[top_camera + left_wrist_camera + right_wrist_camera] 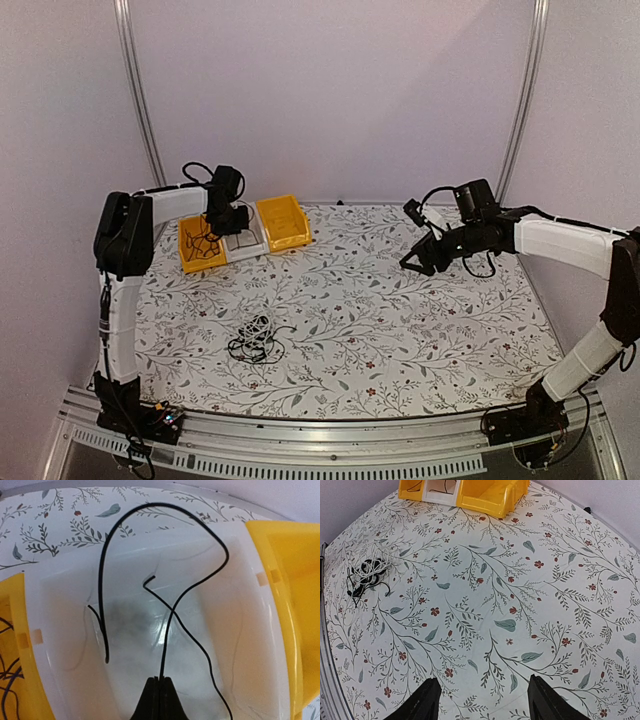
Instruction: Untangle the cables
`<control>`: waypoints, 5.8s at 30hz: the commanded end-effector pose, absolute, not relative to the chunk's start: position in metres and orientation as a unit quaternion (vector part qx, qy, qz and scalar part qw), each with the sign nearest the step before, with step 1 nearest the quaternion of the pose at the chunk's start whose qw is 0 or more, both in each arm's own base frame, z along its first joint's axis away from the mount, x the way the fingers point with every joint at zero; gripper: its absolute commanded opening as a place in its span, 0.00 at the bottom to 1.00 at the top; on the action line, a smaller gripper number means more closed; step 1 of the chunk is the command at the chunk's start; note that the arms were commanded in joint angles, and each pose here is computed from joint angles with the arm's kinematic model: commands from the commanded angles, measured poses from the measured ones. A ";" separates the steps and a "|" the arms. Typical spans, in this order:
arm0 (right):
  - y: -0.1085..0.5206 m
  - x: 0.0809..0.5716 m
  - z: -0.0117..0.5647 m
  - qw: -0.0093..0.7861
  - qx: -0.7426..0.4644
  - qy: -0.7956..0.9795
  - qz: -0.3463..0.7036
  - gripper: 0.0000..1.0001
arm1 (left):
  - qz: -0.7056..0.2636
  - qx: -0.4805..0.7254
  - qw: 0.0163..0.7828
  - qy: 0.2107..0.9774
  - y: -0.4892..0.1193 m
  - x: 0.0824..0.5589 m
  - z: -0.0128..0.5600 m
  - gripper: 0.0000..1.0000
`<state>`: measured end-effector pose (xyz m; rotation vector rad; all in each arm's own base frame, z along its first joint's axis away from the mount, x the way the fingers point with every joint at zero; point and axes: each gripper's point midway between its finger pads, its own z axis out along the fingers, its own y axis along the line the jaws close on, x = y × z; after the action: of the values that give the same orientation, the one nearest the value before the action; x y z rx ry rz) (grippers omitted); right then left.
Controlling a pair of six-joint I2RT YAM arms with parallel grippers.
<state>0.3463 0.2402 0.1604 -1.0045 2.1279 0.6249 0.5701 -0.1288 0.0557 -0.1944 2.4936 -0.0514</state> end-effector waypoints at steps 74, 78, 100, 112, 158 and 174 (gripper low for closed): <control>0.240 0.343 0.153 0.343 -0.390 0.818 0.248 0.64 | -0.084 -0.029 0.266 0.960 -0.141 0.577 0.051 0.00; 0.240 0.345 0.153 0.342 -0.390 0.818 0.247 0.64 | -0.084 -0.028 0.256 0.963 -0.144 0.575 0.040 0.00; 0.250 0.363 0.157 0.348 -0.389 0.814 0.252 0.64 | -0.060 -0.069 0.348 0.933 -0.118 0.535 0.193 0.39; 0.257 0.361 0.165 0.351 -0.400 0.803 0.270 0.64 | -0.211 0.169 0.314 0.910 -0.235 0.379 0.191 0.31; 0.259 0.306 0.147 0.318 -0.433 0.795 0.282 0.59 | -0.132 0.239 0.064 0.960 -0.312 0.208 0.011 0.34; 0.293 0.327 0.230 0.381 -0.469 0.723 0.335 0.54 | -0.270 0.262 0.305 0.875 -0.344 0.276 0.255 0.00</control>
<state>0.3183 0.2696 0.1755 -1.1606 2.0165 0.7641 0.2692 -0.3534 0.1768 0.7310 2.4936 -0.5834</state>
